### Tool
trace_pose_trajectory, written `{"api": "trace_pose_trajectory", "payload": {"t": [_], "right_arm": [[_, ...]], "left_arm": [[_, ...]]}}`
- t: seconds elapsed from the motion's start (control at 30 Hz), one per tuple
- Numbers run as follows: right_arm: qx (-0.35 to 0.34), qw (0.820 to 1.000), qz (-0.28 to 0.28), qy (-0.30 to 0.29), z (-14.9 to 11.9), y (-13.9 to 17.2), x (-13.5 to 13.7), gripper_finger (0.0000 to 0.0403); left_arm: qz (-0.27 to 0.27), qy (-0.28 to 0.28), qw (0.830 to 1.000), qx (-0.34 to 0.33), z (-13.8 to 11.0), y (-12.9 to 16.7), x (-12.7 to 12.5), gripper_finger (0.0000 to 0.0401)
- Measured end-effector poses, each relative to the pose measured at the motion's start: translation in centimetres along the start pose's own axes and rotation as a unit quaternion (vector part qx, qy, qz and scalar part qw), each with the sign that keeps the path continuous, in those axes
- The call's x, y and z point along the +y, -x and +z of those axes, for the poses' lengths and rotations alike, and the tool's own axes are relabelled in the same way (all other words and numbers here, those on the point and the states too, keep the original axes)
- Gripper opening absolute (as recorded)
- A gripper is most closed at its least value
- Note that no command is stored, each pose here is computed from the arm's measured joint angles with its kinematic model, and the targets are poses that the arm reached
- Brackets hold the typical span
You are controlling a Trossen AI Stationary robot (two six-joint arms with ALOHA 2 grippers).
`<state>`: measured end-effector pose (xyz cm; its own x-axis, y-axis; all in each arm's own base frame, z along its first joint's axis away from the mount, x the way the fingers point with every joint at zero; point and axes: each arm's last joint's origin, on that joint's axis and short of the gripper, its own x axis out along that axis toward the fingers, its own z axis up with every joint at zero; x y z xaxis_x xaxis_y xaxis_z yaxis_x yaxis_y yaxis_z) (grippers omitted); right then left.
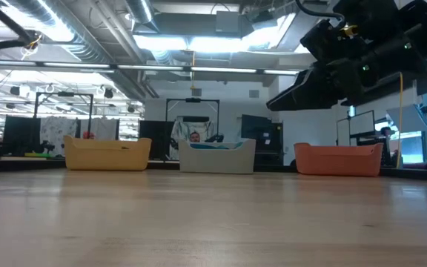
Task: Sort rubber bands into baskets
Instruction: Put the black rubber band into the yellow bin
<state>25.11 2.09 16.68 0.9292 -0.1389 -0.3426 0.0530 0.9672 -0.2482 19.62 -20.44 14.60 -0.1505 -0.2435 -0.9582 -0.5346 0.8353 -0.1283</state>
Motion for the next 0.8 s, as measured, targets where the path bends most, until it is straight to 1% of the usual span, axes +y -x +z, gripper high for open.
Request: {"api": "trace_pose_trajectory", "payload": {"t": [0.13,0.17,0.33,0.43,0.5,0.7,0.8], "right_arm": [[0.0,1.0,0.0,0.0,0.0,0.0,0.0,0.0183],[0.0,1.0,0.0,0.0,0.0,0.0,0.0,0.0183],[-0.001,1.0,0.0,0.0,0.0,0.0,0.0,0.0183],[-0.001,1.0,0.0,0.0,0.0,0.0,0.0,0.0183],[0.0,1.0,0.0,0.0,0.0,0.0,0.0,0.0183],[0.001,1.0,0.0,-0.005,0.0,0.0,0.0,0.0183],[0.001,1.0,0.0,-0.009,0.0,0.0,0.0,0.0183]], "left_arm": [[-0.007,-0.021,1.0,-0.003,0.5,0.3,0.0,0.0012],[-0.011,-0.026,1.0,-0.004,0.5,0.5,-0.1,0.0007],[-0.045,-0.054,0.997,-0.022,0.2,2.5,-0.3,0.0014],[-0.061,-0.058,0.994,-0.065,-0.2,4.3,0.1,0.0012],[-0.058,-0.053,0.992,-0.095,-0.5,5.4,0.7,0.0006],[-0.026,-0.047,0.981,-0.189,-1.4,8.5,3.1,0.0012],[-0.022,-0.045,0.97,-0.238,-1.7,9.8,4.1,0.0011]]}}
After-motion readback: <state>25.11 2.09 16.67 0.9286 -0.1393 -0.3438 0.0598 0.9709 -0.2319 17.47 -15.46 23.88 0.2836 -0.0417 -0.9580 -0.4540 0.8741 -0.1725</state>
